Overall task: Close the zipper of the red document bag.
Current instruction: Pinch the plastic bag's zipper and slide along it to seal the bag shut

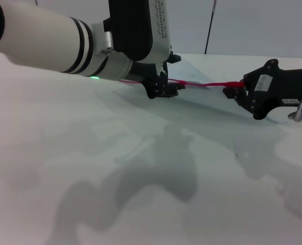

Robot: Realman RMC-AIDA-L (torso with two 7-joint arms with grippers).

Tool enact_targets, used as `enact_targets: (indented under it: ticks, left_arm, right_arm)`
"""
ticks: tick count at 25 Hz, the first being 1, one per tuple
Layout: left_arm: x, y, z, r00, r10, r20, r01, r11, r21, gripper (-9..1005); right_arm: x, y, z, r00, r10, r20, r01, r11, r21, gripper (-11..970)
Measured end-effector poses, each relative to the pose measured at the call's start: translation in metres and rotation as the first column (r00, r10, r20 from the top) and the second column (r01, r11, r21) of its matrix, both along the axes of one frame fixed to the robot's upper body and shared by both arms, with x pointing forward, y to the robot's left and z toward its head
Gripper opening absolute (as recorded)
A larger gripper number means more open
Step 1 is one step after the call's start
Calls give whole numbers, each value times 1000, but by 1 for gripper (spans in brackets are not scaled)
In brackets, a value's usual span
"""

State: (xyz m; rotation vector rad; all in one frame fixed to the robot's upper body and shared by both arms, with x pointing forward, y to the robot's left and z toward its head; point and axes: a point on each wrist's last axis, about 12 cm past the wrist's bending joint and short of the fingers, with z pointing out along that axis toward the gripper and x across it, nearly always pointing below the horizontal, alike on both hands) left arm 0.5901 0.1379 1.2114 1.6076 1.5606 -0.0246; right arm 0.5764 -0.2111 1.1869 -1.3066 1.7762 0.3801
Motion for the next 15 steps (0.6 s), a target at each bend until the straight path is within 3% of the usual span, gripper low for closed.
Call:
enact_targets:
  ticks: [15]
  left_arm:
    - [7, -10, -8, 1000, -11, 7, 11, 1000, 0, 558]
  right_arm:
    - [-1, 3, 6, 1000, 23, 7, -23, 1000, 17, 47]
